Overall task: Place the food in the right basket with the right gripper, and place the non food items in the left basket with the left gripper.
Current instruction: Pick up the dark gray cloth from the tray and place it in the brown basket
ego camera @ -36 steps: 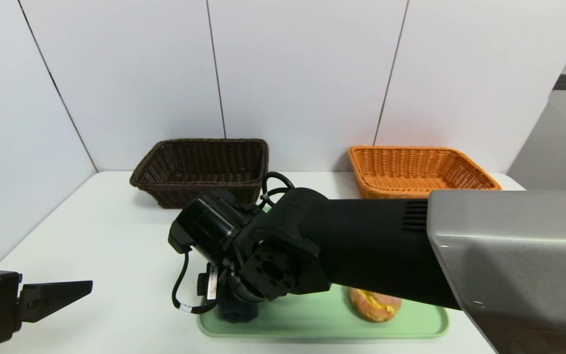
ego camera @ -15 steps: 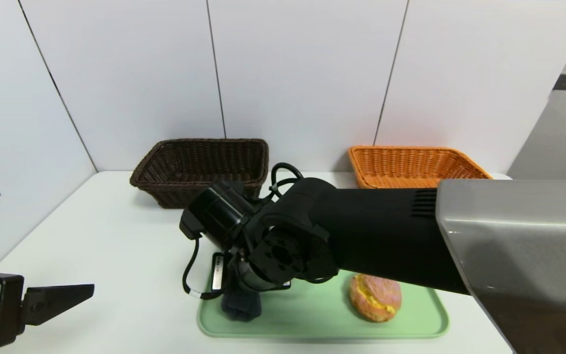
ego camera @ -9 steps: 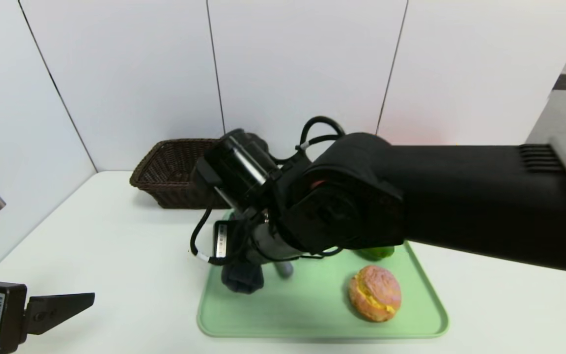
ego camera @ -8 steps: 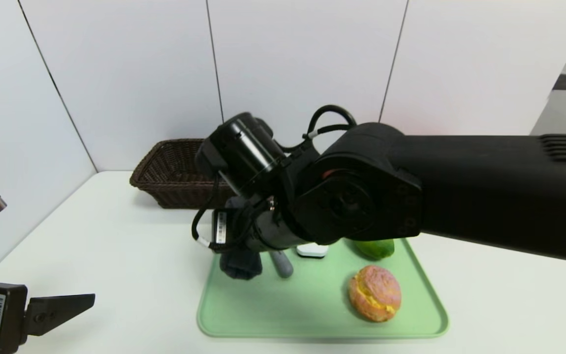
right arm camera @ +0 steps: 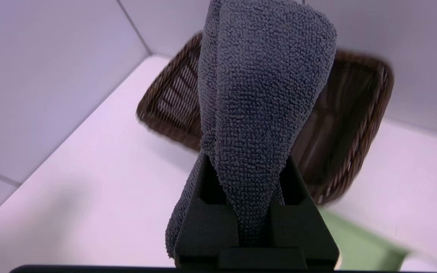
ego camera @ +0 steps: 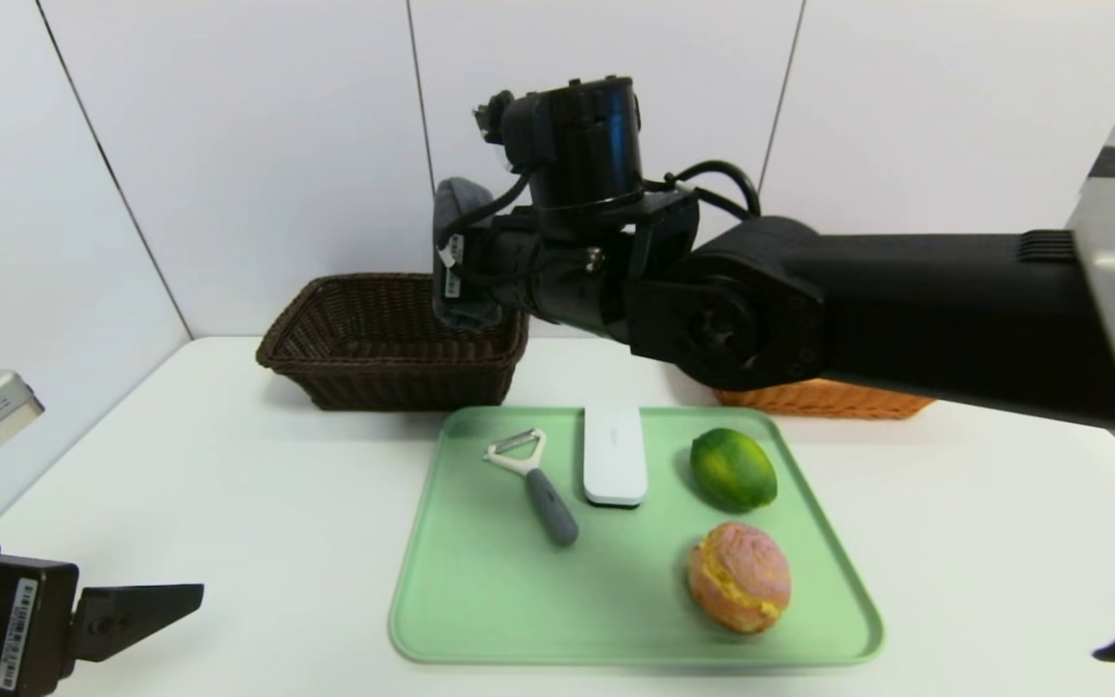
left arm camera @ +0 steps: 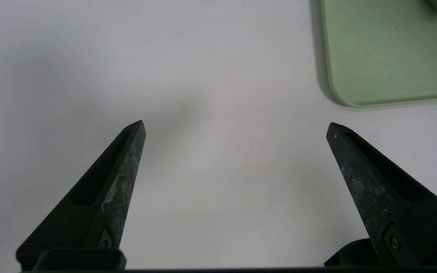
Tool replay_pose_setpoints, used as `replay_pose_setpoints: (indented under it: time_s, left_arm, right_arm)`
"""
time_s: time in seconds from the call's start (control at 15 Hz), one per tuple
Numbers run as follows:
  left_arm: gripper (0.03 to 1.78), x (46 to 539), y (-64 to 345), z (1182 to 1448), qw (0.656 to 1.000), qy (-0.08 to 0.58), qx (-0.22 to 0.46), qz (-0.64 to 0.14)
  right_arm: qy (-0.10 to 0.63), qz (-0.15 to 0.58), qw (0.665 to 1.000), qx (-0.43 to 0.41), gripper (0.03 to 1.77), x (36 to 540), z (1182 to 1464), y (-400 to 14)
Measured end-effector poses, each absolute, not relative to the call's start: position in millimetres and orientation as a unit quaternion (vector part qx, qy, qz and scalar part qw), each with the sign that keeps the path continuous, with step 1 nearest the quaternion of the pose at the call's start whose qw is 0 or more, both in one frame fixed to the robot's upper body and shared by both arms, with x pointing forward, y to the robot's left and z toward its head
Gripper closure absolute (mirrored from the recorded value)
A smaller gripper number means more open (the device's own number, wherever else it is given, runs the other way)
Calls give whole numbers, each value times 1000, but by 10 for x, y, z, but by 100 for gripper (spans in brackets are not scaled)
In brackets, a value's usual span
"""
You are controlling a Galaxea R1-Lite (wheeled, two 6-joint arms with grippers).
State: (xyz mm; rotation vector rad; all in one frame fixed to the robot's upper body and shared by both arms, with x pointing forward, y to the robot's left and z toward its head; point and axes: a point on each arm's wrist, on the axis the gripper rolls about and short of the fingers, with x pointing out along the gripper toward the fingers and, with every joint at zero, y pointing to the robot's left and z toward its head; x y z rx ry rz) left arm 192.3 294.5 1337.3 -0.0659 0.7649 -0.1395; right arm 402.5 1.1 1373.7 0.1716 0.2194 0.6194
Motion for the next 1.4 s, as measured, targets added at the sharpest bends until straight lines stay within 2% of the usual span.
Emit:
replay_pose_setpoints:
  time_s: [0.4, 0.67, 1.4]
  left_arm:
    - [12, 1967, 2911, 13381, 920, 378, -42, -97]
    - [12, 1972, 2910, 13355, 918, 382, -30, -99]
    - [12, 1991, 2908, 13287, 913, 396, -27, -94]
  right_arm:
    - [-30, 287, 953, 87, 159, 4674, 13234, 76]
    - [-20, 309, 947, 81, 159, 4863, 12964, 43]
    - [-5, 332, 939, 90, 159, 4846, 12855, 123]
